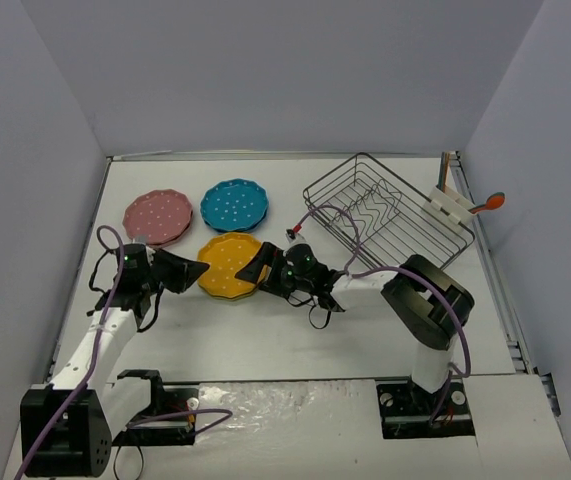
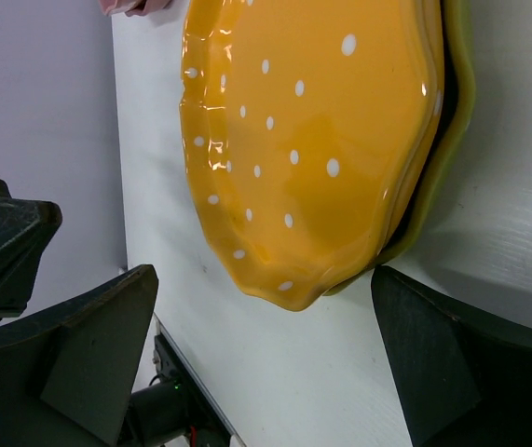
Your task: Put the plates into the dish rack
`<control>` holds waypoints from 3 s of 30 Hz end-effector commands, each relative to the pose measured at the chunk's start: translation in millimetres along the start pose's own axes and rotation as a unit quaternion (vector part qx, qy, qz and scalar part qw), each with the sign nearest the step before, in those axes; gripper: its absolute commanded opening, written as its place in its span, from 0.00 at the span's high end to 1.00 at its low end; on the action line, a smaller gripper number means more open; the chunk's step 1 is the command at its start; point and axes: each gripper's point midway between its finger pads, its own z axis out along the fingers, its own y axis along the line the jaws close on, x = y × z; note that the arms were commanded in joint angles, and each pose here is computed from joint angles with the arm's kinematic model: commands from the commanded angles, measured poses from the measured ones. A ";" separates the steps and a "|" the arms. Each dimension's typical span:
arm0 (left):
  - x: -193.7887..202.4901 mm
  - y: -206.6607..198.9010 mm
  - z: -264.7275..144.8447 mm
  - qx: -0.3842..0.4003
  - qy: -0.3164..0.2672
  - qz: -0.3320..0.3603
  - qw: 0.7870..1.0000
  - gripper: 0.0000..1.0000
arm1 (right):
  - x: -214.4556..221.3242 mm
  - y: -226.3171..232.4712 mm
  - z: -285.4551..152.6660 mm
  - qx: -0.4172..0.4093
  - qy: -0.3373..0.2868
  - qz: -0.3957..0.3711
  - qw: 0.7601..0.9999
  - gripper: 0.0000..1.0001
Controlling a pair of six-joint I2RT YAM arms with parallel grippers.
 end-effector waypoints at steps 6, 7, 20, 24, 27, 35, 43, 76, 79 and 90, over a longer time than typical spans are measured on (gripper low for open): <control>-37.2 11.5 -8.7 -0.136 -0.057 0.209 0.967 0.58 | -49.6 8.8 -31.3 0.066 -0.091 -0.111 0.987 0.04; -38.0 19.6 -7.2 -0.163 -0.053 0.222 0.960 0.54 | -50.5 5.9 -36.0 0.078 -0.090 -0.126 0.985 0.04; -55.2 57.1 40.0 -0.283 -0.011 0.288 0.915 0.63 | -73.9 3.8 -67.3 0.118 -0.126 -0.212 0.962 0.03; -53.6 59.8 46.5 -0.286 -0.002 0.289 0.914 0.68 | -74.1 4.5 -68.4 0.113 -0.125 -0.215 0.962 0.03; -51.3 62.3 49.7 -0.288 0.005 0.290 0.913 0.71 | -73.3 4.6 -67.8 0.110 -0.124 -0.216 0.962 0.03; -49.1 56.1 51.9 -0.286 0.007 0.300 0.910 0.77 | -73.2 7.4 -65.5 0.102 -0.122 -0.218 0.963 0.03; -48.2 54.2 55.9 -0.288 0.011 0.307 0.907 0.84 | -72.7 8.0 -65.1 0.100 -0.121 -0.220 0.963 0.02; -8.9 -12.3 29.3 -0.147 -0.001 0.226 0.963 1.00 | -40.6 28.3 -19.0 0.004 -0.066 -0.043 0.997 0.02; -6.3 -15.5 26.0 -0.137 -0.004 0.214 0.967 1.00 | -35.4 27.4 -15.0 -0.007 -0.058 -0.014 0.998 0.02; 1.5 -19.0 28.1 -0.114 0.001 0.188 0.976 1.00 | -22.4 19.0 -10.2 -0.022 -0.045 0.037 0.998 0.03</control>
